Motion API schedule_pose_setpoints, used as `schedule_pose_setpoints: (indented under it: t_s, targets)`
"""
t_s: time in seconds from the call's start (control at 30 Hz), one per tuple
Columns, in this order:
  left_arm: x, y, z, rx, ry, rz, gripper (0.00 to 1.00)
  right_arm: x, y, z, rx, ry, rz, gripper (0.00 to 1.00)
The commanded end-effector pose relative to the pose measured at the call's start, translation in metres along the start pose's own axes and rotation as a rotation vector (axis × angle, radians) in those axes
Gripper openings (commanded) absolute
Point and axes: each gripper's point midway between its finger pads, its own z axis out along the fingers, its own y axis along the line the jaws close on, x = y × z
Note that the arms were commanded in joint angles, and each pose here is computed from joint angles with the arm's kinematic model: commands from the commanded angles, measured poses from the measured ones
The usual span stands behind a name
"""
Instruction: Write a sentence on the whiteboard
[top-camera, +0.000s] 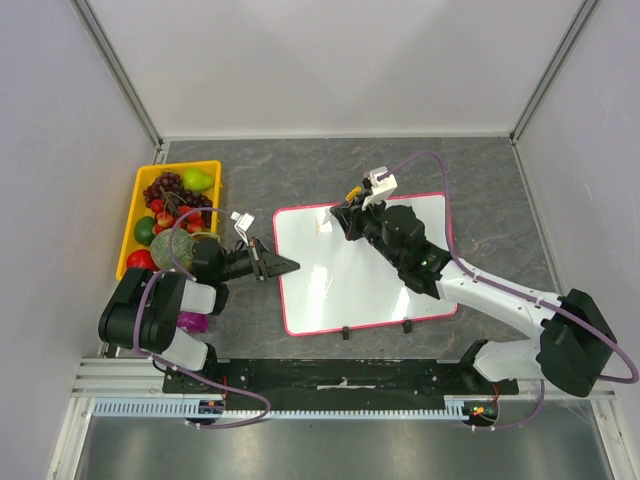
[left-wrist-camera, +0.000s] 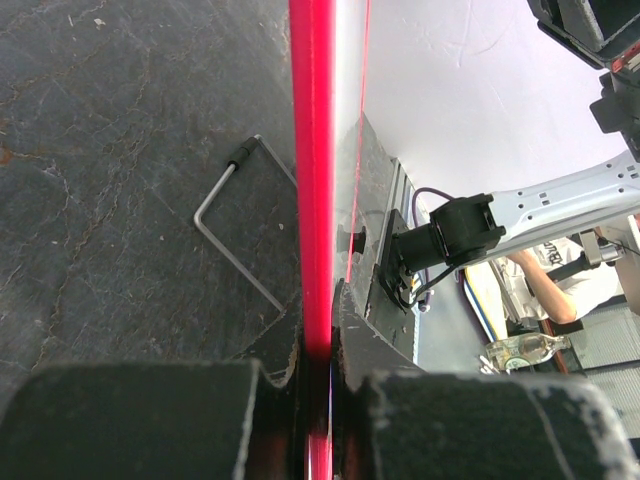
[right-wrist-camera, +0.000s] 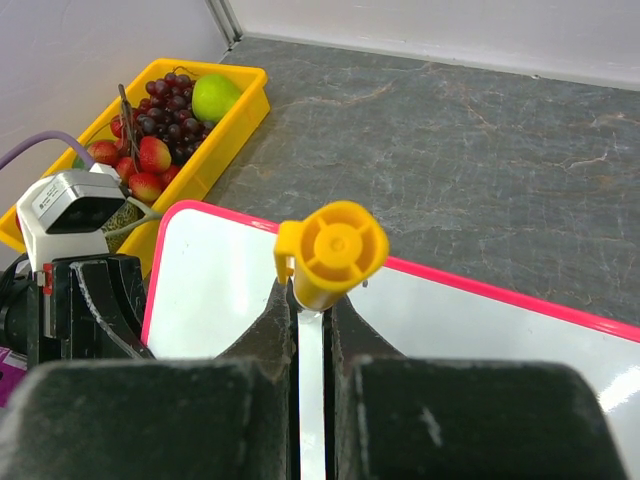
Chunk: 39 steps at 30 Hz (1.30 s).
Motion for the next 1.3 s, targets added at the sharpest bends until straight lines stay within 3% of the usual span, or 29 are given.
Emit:
schedule_pose_setpoints:
  t_s: [0.0, 0.4, 1.27]
  targets:
    - [-0.002, 0.018, 0.002, -0.053, -0.019, 0.102, 0.02, -0.019, -0.006, -0.003, 0.033, -0.026, -0.028, 0.00]
    - [-0.001, 0.018, 0.002, -0.049, -0.015, 0.096, 0.02, -0.063, 0.001, 0.002, -0.041, -0.112, 0.040, 0.00]
    - [-0.002, 0.019, 0.002, -0.049, -0.014, 0.095, 0.02, -0.006, -0.015, 0.005, -0.043, 0.021, 0.051, 0.00]
